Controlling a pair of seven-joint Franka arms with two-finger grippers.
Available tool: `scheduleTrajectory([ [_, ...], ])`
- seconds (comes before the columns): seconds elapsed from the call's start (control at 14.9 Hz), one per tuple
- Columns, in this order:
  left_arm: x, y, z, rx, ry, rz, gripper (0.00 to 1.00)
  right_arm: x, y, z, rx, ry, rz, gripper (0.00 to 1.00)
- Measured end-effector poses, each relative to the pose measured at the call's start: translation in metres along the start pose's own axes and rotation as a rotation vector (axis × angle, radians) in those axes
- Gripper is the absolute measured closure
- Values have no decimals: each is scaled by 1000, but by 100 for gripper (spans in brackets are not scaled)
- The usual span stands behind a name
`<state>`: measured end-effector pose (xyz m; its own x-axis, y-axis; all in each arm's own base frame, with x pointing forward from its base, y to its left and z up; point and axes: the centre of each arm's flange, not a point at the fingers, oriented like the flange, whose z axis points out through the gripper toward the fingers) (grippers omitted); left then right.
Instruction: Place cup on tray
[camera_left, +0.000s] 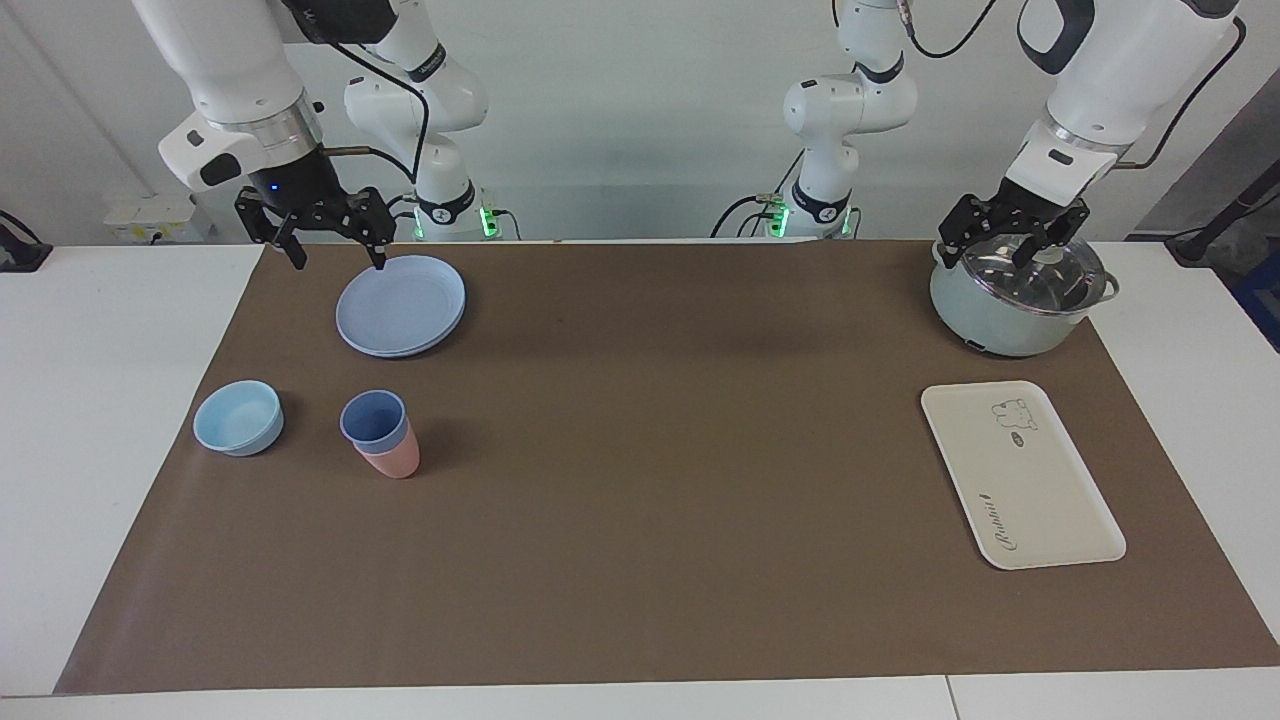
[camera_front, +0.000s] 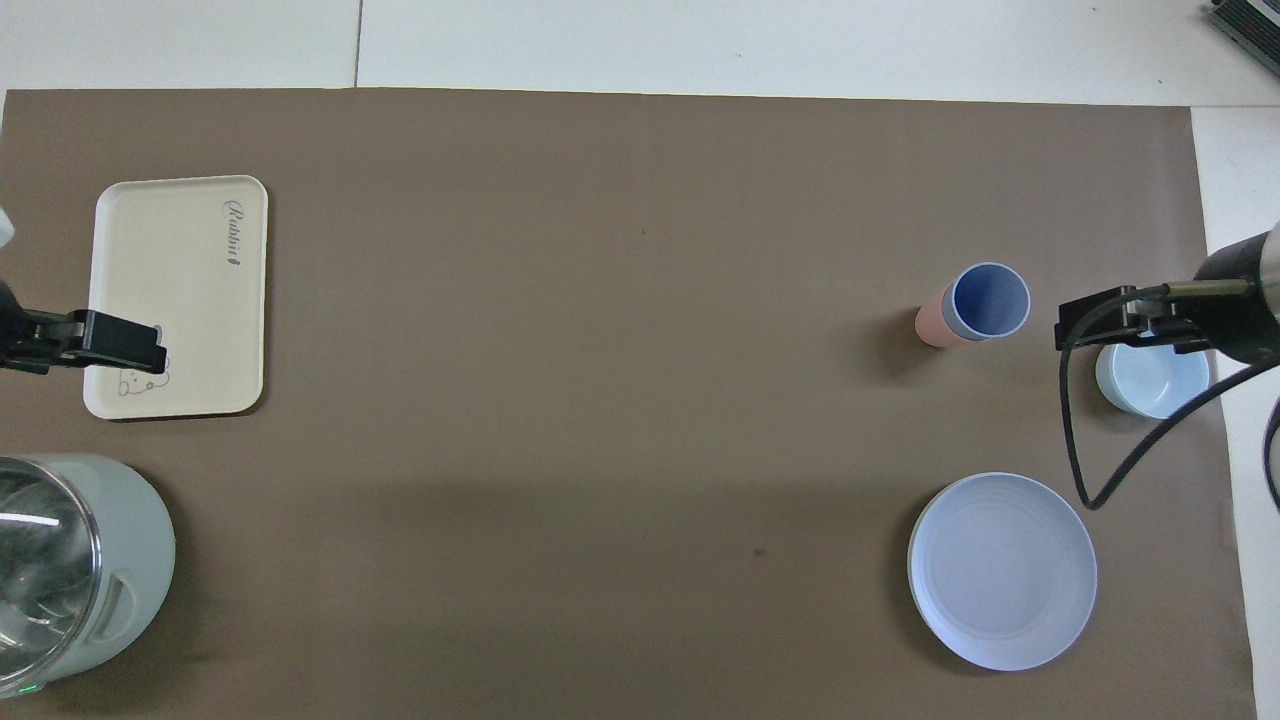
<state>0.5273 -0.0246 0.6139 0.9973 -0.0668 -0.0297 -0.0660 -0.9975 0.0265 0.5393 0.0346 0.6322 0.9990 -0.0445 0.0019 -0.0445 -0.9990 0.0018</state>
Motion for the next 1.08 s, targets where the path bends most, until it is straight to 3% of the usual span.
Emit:
scheduleTrajectory([
  [0.54, 0, 0, 0, 0, 0, 0, 0, -2, -1, 2, 0, -20, -3, 0],
  [0.67, 0, 0, 0, 0, 0, 0, 0, -2, 1, 2, 1, -18, 8, 4],
  [0.87, 0, 0, 0, 0, 0, 0, 0, 6, 19, 11, 10, -30, 110, 6],
  [1.08, 0, 0, 0, 0, 0, 0, 0, 29, 47, 36, 78, -37, 330, 7],
])
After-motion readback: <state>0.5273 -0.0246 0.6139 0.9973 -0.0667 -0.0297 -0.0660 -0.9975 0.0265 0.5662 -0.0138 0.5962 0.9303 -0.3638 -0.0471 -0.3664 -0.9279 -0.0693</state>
